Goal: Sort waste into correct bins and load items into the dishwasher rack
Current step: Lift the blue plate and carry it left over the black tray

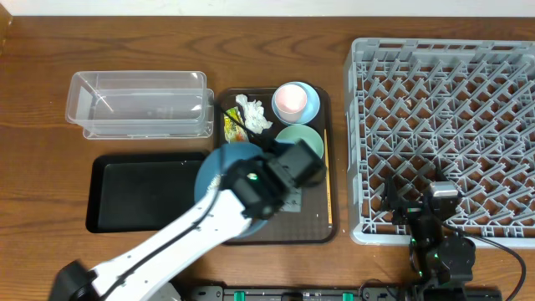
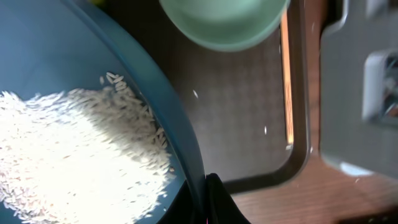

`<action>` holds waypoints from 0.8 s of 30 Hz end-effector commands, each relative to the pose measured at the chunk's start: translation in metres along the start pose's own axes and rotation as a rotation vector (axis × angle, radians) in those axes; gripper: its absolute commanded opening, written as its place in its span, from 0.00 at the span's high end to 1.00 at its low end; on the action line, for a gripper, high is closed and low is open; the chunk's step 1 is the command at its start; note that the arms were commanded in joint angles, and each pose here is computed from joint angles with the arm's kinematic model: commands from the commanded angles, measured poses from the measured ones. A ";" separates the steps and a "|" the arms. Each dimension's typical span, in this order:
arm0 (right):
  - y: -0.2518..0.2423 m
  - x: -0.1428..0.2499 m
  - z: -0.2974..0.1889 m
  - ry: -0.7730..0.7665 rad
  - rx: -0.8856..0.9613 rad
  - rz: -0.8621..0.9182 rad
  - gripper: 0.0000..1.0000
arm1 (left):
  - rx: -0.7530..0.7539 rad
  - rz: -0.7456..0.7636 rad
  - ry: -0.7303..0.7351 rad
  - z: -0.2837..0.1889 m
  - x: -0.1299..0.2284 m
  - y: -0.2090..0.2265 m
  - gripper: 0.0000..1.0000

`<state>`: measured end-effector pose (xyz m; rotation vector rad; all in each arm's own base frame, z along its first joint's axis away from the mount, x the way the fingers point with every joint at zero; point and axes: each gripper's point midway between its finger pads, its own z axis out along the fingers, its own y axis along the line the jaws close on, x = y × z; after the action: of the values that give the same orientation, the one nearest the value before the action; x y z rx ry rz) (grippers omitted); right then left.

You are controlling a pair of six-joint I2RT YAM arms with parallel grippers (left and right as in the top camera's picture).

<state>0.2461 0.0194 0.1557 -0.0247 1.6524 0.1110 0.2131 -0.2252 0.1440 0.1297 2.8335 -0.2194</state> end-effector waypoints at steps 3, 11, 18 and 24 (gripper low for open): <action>-0.001 0.002 0.000 0.005 0.003 -0.008 0.01 | 0.020 -0.034 -0.139 -0.037 -0.036 0.025 0.94; -0.001 0.002 0.000 0.005 0.003 -0.008 0.01 | -0.015 -0.201 -0.212 -0.056 -0.063 0.080 0.94; -0.001 0.002 0.000 0.005 0.003 -0.008 0.01 | -0.060 -0.340 -0.230 -0.055 -0.077 0.122 0.94; -0.001 0.002 0.000 0.005 0.003 -0.008 0.01 | 0.079 -0.386 -0.210 -0.056 -0.089 0.129 0.94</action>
<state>0.2461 0.0193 0.1557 -0.0241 1.6524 0.1110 0.2923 -0.0897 0.1935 -0.4532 2.6269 -0.2805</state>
